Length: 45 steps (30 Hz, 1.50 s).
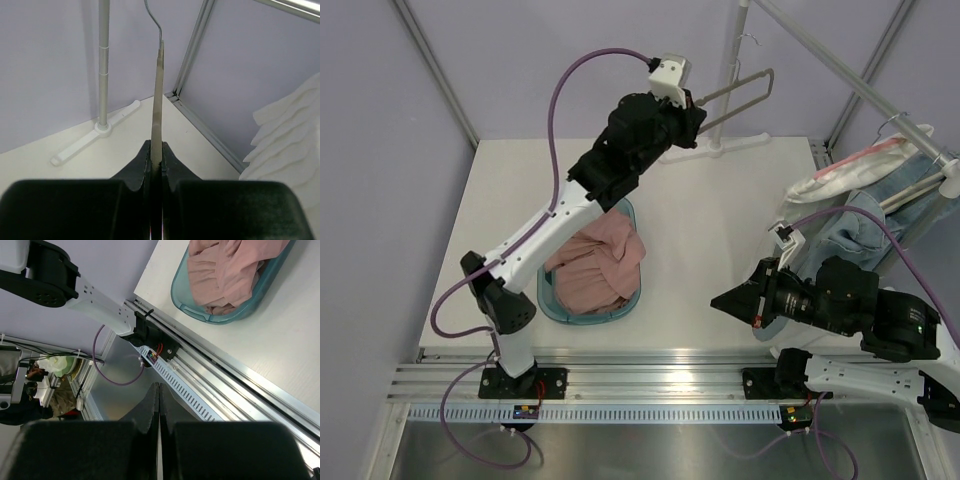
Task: Remove the skirt from the hanger
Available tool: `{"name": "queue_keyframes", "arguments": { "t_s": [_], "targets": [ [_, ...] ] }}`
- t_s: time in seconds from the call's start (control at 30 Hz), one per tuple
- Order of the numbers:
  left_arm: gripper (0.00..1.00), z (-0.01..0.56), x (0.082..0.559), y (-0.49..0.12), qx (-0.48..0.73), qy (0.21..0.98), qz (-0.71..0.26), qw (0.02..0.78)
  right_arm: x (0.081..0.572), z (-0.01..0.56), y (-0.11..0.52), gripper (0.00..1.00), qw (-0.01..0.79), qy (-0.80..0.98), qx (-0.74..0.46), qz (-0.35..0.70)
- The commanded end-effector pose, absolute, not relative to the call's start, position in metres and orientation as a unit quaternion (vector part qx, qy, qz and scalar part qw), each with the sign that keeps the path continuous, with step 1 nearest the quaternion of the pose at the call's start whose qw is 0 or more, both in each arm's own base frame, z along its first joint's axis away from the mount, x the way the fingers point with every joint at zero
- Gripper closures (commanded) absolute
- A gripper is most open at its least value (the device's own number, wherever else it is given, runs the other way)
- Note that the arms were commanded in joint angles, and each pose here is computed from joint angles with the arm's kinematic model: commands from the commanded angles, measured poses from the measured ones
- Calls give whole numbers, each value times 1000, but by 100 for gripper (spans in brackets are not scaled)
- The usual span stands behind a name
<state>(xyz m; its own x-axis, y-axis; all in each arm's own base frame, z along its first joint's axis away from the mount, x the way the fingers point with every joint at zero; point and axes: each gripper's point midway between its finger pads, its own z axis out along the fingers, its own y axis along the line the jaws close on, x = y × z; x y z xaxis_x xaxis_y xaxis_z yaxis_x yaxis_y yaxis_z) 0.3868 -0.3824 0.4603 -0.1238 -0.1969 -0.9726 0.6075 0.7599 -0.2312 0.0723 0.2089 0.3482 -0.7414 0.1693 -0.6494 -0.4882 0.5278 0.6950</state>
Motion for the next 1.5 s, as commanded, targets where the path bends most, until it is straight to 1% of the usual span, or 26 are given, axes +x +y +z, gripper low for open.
{"name": "queue_keyframes", "arguments": {
  "t_s": [0.0,0.07,0.23,0.43,0.53,0.57,0.6,0.83,1.2,1.47],
  "targets": [
    [100,519,390,-386,124,619,-307,712,75,355,205,100,354,796,-76,484],
    [100,528,391,-391,113,604,-313,724,75,352,203,100,352,796,-72,487],
    [100,523,400,-407,105,599,-318,728,72,344,199,100,346,799,-66,487],
    [100,519,399,-426,96,587,-319,738,70,342,193,100,345,800,-63,487],
    [100,523,396,-432,89,582,-293,753,70,342,192,100,345,799,-61,489],
    [100,515,396,-442,96,584,-288,753,70,342,192,100,345,799,-61,489],
    [100,523,394,-442,95,577,-285,759,70,343,191,100,346,797,-60,491],
    [100,525,401,-453,88,563,-275,775,68,341,197,100,337,798,-63,495],
    [100,508,406,-460,109,573,-247,774,71,348,207,100,338,797,-69,496],
    [100,501,406,-476,123,569,-260,771,71,349,210,100,334,798,-70,496]
  ]
}}
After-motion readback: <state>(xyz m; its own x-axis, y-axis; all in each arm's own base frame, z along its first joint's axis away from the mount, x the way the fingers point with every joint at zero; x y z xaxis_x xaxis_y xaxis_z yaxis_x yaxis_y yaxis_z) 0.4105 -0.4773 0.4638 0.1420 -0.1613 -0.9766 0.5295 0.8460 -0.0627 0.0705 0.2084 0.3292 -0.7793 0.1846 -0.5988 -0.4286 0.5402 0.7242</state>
